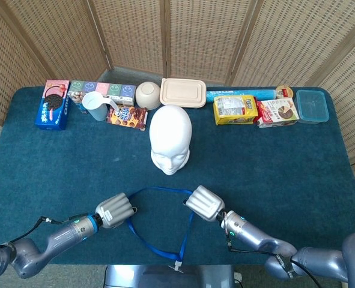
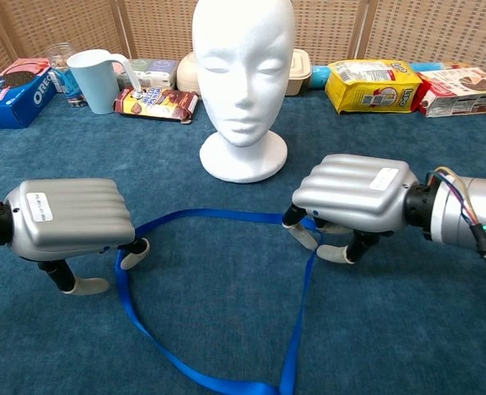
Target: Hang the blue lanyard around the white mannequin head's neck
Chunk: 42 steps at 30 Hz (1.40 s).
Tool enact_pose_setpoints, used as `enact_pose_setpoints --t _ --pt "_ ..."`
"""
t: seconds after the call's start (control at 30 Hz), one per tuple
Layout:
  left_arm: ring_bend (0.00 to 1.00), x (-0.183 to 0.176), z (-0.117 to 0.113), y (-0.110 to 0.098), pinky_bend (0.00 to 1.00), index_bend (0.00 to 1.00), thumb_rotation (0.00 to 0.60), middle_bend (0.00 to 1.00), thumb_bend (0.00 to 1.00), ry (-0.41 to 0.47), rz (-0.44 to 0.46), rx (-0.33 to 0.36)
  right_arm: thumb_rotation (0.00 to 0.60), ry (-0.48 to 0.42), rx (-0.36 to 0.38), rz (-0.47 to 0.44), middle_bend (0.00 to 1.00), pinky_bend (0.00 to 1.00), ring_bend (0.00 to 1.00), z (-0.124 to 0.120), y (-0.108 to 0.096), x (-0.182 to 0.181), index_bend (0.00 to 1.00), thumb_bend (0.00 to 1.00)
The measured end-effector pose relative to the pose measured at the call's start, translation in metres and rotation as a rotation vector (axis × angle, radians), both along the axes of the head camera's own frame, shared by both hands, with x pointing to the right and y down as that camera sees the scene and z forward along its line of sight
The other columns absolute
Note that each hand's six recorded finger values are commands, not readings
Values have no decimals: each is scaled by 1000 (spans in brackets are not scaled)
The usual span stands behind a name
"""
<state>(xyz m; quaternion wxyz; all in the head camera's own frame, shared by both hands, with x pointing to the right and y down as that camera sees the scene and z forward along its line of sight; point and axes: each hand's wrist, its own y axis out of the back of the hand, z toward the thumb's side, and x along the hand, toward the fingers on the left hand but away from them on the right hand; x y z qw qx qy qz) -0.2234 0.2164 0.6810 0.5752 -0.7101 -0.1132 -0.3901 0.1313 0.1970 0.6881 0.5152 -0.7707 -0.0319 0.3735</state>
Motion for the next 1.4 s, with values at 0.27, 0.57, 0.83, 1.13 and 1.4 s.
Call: enact_pose_setpoints --t 0.27,0.57,0.83,1.13,1.4 --pt "1000 -1 -12 -2 967 422 454 1000 365 37 -25 0 600 -7 -2 2 983 1000 1000 0 0 -2 749 458" --pt "1000 0 -7 -1 966 409 451 1000 364 31 -16 -10 600 -8 -6 9 986 1000 1000 0 0 -1 755 457" --pt "1000 7 -2 -1 964 396 447 1000 364 29 -10 -11 600 -7 -9 13 988 1000 1000 0 -1 -1 758 458" --pt "1000 0 -4 1 963 396 450 1000 364 3 -4 -15 600 -9 -11 21 989 1000 1000 0 -2 1 758 457" --pt "1000 -1 -1 1 963 420 452 1000 364 11 -17 2 600 -18 -16 25 993 1000 1000 0 -1 -2 761 457"
